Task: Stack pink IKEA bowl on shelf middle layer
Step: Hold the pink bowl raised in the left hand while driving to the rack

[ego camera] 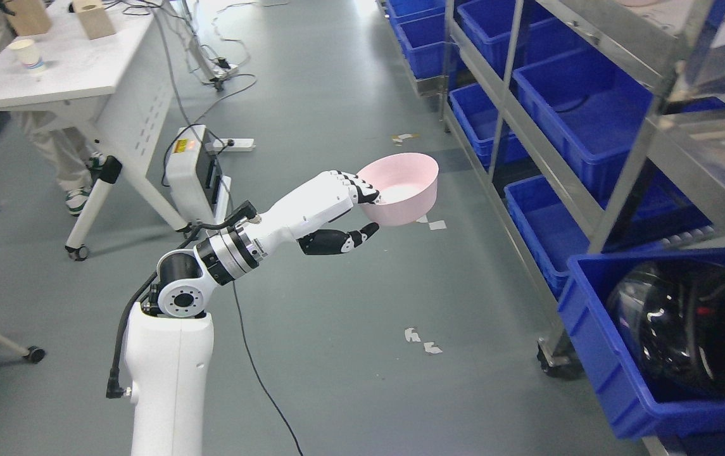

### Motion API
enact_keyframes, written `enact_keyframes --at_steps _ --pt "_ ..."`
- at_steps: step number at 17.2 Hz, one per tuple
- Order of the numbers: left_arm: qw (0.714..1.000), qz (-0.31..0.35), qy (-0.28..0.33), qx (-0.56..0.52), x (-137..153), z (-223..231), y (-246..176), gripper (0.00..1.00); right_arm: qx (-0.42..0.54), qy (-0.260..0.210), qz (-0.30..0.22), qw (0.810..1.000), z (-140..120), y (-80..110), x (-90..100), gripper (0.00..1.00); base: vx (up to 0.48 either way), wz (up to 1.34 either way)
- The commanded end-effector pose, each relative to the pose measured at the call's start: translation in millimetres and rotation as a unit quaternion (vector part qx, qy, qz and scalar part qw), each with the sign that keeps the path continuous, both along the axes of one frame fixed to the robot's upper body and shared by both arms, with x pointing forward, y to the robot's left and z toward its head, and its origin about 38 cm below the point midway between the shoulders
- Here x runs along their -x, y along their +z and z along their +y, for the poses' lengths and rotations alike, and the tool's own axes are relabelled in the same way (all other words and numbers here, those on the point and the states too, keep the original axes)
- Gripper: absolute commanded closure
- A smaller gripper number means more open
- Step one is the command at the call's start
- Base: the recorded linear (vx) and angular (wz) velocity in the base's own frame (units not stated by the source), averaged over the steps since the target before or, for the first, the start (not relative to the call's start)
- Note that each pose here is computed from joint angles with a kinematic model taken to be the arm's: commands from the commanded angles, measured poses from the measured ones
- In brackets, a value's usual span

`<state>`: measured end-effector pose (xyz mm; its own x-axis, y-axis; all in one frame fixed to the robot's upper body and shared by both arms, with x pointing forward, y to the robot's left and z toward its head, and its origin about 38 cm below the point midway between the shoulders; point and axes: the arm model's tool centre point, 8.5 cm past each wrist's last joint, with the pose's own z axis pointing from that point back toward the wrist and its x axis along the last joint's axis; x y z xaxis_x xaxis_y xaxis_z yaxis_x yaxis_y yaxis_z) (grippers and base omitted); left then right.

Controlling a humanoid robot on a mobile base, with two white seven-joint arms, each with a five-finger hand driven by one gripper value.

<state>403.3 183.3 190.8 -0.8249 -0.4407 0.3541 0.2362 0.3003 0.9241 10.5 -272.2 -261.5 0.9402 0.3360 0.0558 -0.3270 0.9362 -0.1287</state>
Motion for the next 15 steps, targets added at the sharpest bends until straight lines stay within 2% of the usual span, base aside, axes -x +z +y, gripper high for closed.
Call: enact_keyframes --at_steps 1,7,15 --pt "1.0 -0.001 0.0 -0.008 0.6 3.4 -0.1 0.9 0.007 0.0 0.0 1.0 -10.0 0.7 4.2 0.0 0.213 0.61" --pt "1.0 -0.001 0.009 -0.005 -0.4 9.4 0.1 0.9 0.007 0.0 0.0 1.0 -10.0 0.7 4.2 0.0 0.257 0.42" --pt "1.0 0.002 0.008 -0.005 -0.8 9.0 -1.4 0.9 0.007 0.0 0.0 1.0 -10.0 0.7 4.2 0.0 0.306 0.16"
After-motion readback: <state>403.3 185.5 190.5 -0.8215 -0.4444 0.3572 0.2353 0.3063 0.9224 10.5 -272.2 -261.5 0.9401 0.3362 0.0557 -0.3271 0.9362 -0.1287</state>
